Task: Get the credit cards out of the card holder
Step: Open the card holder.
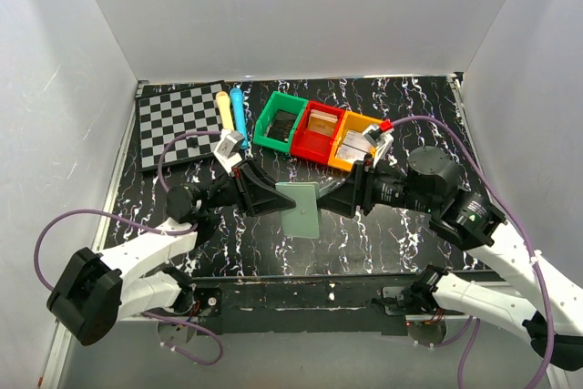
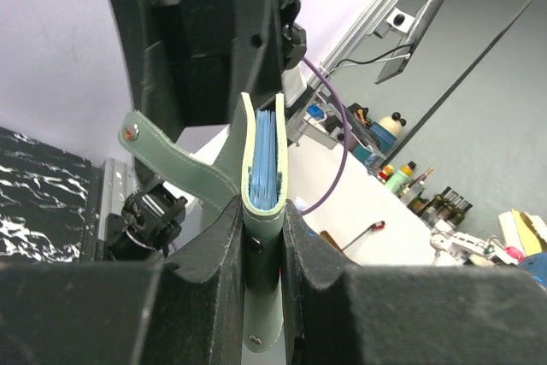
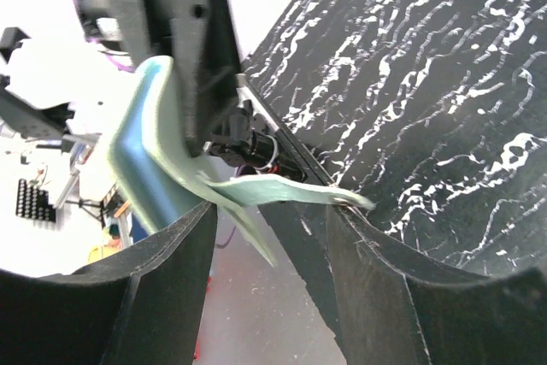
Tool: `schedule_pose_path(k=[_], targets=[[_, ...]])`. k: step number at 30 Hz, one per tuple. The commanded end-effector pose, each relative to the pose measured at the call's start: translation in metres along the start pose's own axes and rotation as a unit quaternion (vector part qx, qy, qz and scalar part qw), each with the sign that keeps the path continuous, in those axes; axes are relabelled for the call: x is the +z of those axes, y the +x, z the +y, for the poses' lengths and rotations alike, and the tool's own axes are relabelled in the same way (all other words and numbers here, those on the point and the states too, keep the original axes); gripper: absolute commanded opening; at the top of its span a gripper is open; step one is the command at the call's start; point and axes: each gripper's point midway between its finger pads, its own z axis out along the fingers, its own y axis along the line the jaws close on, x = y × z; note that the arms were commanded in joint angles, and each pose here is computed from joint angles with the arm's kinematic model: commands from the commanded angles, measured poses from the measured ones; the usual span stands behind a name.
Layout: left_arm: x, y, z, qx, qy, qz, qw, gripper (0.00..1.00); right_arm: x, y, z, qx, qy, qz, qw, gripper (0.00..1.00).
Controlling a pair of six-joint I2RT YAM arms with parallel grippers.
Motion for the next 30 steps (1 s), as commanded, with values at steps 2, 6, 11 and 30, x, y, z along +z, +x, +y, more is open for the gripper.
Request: schedule_pose_path(k=[2, 6, 11, 30], targets=[[0.002, -0.005, -0.013, 0.024, 0.028, 0.006, 0.999, 0.00, -0.015, -0.025, 0.048, -0.024, -0.094, -0.047, 0.994, 0.62], [0.003, -0.008, -0.010, 0.028, 0.013, 0.003, 1.000, 0.00, -0.019, -0.025, 0.054, -0.029, -0.109, -0.048, 0.992, 0.62], [0.004, -0.012, -0.013, 0.031, 0.018, -0.002, 0.999, 0.00, -0.015, -0.022, 0.053, -0.030, -0.109, -0.035, 0.993, 0.62], [0.009, -0.020, -0.019, 0.026, 0.025, -0.007, 0.999, 0.00, 0.007, -0.014, 0.054, -0.017, -0.130, 0.012, 0.991, 0.51]])
